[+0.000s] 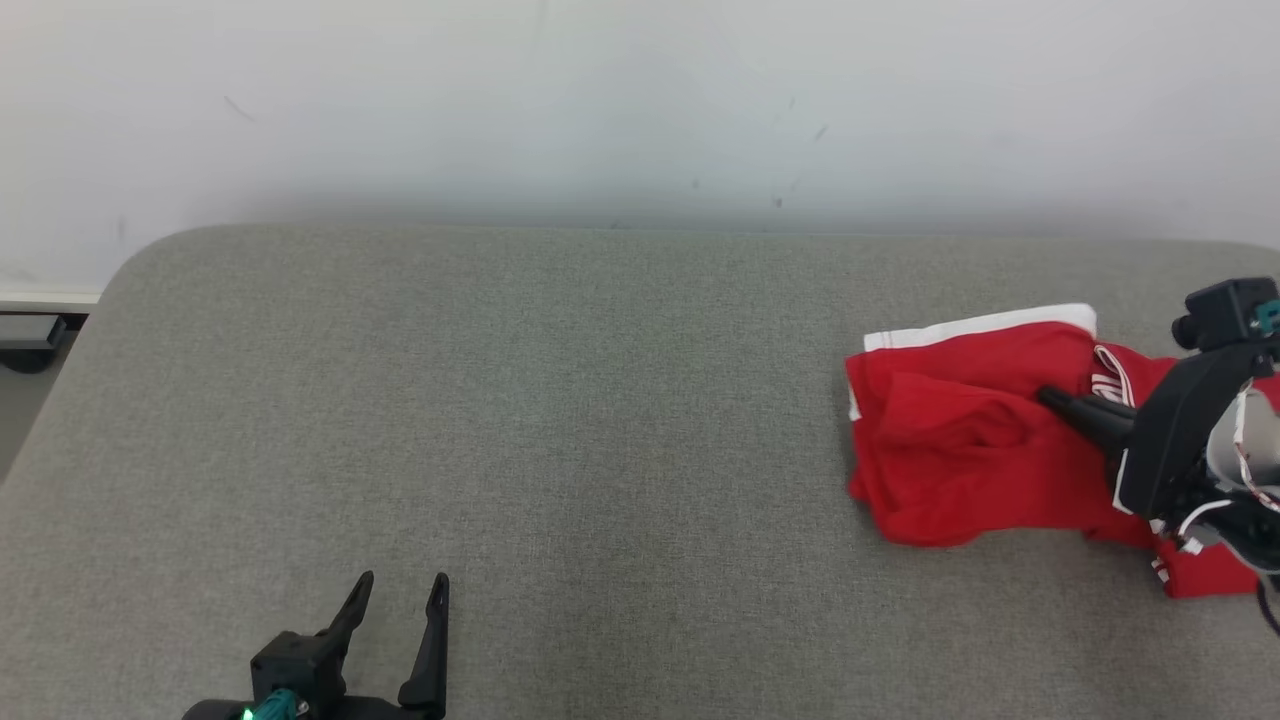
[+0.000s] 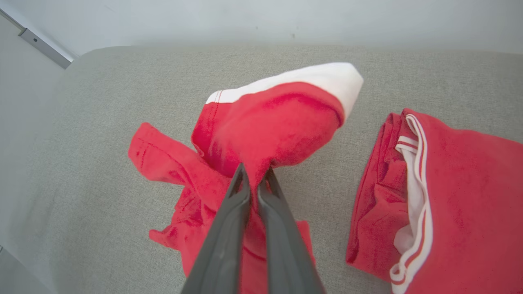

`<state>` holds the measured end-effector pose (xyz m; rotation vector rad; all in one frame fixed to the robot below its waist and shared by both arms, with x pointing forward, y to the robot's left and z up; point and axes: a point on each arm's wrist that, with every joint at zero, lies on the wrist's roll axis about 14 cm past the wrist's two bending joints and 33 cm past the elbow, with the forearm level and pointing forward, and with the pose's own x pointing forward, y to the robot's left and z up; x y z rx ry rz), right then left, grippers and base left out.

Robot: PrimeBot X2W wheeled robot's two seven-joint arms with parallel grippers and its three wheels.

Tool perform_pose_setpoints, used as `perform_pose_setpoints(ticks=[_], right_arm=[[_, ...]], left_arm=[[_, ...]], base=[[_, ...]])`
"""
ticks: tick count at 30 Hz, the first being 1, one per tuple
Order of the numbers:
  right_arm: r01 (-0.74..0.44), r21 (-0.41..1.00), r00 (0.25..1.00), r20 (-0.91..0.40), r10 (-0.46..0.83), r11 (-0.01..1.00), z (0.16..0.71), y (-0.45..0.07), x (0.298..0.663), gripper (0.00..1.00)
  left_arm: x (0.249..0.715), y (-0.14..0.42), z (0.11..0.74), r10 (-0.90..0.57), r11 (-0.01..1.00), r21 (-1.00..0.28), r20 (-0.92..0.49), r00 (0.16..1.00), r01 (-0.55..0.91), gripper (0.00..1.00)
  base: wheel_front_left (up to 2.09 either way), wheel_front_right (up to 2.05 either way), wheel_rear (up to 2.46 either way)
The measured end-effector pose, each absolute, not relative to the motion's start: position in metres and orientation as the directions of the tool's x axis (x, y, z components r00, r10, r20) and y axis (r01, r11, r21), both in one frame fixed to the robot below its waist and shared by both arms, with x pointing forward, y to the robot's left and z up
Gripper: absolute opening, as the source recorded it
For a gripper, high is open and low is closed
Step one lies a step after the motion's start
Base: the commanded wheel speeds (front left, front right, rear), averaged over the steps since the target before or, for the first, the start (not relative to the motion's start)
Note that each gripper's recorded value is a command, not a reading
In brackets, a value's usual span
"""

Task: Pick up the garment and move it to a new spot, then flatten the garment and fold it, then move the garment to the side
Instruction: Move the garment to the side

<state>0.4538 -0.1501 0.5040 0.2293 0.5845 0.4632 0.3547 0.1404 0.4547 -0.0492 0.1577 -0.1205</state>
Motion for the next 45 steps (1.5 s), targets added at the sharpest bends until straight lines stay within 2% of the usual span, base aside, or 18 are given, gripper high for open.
perform_pose_setpoints(ticks=[14,36,45], right_arm=[[-0.315,0.070,0.776,-0.556,0.299,0.947,0.522,-0.212,0.481,0.00],[-0.145,0.007,0.776,-0.620,0.118,0.989,0.499,-0.276,0.496,0.00],[-0.083,-0.075,0.763,-0.646,0.015,0.994,0.492,-0.309,0.504,0.00]], left_arm=[[0.369,0.125,0.454,-0.180,0.983,-0.057,-0.160,0.971,0.173,1.00],[0.379,0.112,0.448,-0.238,0.971,-0.065,-0.180,0.954,0.230,1.00],[0.383,0.112,0.443,-0.239,0.971,-0.072,-0.195,0.951,0.230,1.00]], base=[[0.00,0.00,0.00],[0.00,0.00,0.00],[0.00,0.00,0.00]])
